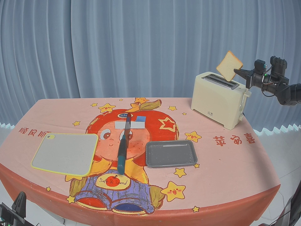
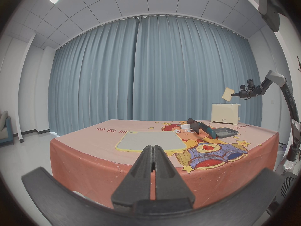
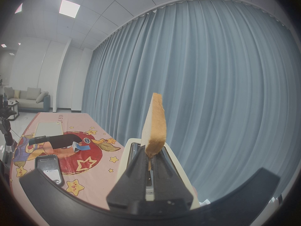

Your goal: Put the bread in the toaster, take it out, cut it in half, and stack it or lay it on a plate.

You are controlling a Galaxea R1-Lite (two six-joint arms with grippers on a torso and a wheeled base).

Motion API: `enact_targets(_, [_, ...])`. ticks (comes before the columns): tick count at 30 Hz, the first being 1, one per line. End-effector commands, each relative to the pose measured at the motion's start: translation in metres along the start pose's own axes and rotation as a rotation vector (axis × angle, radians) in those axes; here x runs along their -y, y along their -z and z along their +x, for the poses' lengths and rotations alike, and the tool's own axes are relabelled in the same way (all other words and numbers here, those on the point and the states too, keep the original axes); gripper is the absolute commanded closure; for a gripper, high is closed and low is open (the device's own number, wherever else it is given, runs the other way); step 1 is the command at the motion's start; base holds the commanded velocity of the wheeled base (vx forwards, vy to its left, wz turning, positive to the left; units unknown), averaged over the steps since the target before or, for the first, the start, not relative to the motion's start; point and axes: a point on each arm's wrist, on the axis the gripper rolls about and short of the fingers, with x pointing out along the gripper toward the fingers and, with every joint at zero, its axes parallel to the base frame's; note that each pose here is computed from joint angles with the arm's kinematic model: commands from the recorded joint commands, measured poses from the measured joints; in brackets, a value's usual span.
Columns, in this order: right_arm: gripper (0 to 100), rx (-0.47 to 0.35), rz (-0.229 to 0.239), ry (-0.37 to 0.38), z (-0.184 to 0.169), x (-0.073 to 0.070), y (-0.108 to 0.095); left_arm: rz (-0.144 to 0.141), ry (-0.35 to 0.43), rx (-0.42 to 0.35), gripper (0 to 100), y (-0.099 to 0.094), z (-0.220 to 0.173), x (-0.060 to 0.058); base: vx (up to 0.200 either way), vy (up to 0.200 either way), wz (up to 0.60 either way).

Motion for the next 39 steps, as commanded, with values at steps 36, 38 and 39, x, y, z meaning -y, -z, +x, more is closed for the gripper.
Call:
enact_targets(36, [100, -0.069, -0.019, 0.004, 0.015, -0.013, 0.025, 0.0, -0.001, -0.019, 100, 0.005, 0.001, 0.0, 0.0, 0.0, 0.0])
enact_targets(38, [100, -0.069, -0.019, 0.005, 0.015, -0.012, 0.025, 0.0, -0.001, -0.019, 100, 0.005, 0.001, 0.0, 0.0, 0.0, 0.0])
enact_targets(39, [100, -0.069, -0.019, 0.004, 0.015, -0.013, 0.025, 0.0, -0.001, -0.019, 100, 0.005, 0.001, 0.0, 0.0, 0.0, 0.0])
